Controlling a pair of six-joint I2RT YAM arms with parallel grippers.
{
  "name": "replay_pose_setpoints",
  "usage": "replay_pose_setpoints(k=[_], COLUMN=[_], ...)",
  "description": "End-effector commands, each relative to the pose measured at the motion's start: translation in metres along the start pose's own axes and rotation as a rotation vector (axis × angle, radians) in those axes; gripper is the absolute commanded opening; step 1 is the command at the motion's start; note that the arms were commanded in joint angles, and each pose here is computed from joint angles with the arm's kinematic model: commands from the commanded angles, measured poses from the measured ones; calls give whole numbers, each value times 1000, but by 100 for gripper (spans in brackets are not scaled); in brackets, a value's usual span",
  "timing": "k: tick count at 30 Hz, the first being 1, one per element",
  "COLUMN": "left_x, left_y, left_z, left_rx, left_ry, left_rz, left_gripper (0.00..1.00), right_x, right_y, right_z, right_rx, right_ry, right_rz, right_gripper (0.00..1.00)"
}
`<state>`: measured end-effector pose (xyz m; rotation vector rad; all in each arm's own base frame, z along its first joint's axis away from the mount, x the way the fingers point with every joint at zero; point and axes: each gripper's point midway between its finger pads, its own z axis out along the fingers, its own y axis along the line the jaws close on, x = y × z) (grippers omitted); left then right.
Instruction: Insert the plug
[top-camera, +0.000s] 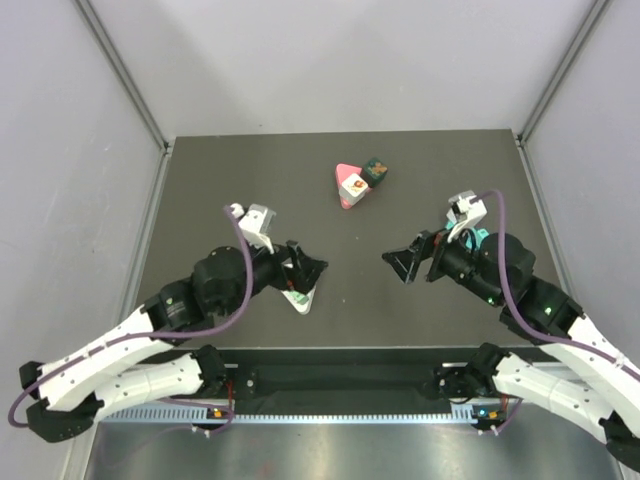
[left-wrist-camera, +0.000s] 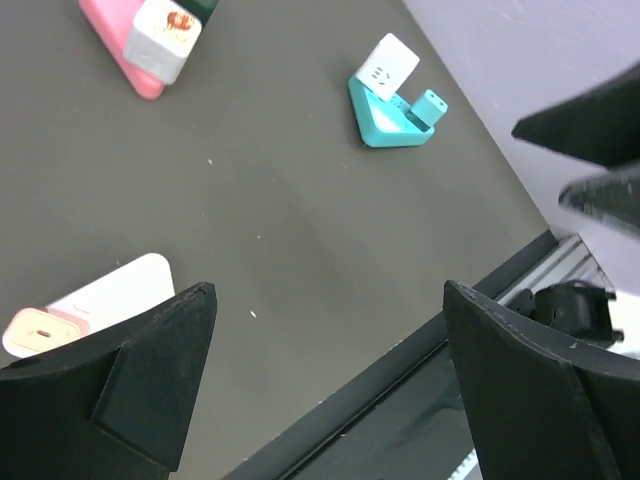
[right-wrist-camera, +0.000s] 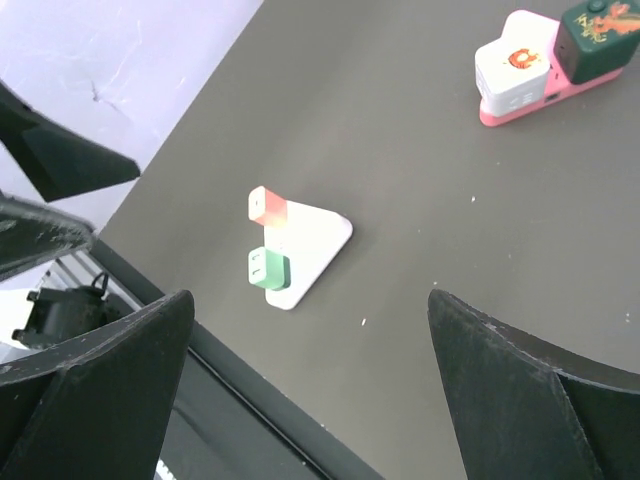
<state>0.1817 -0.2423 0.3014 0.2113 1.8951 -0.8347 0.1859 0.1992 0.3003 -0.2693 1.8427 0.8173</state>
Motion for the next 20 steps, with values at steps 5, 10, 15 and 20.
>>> replay_pose_setpoints(k=[5, 10, 15, 20], left_x=[-40, -46, -49, -51], left_y=[-3, 3, -1, -6], left_z=[-43, -57, -64, -65], left_rx=[130, 126, 153, 178], left_ry=[-229, -257, -269, -274], left_rz=[126, 143, 126, 124], left_gripper=[99, 99, 99, 99], right_x=[-31, -37, -42, -38], right_y=[-13, -28, -30, -30], right_z=[-22, -35, -47, -48], right_rx=[100, 156, 159, 153], right_ry=[-117, -188, -225, -223], right_rz=[67, 75, 94, 113], right_gripper=[100, 100, 100, 100])
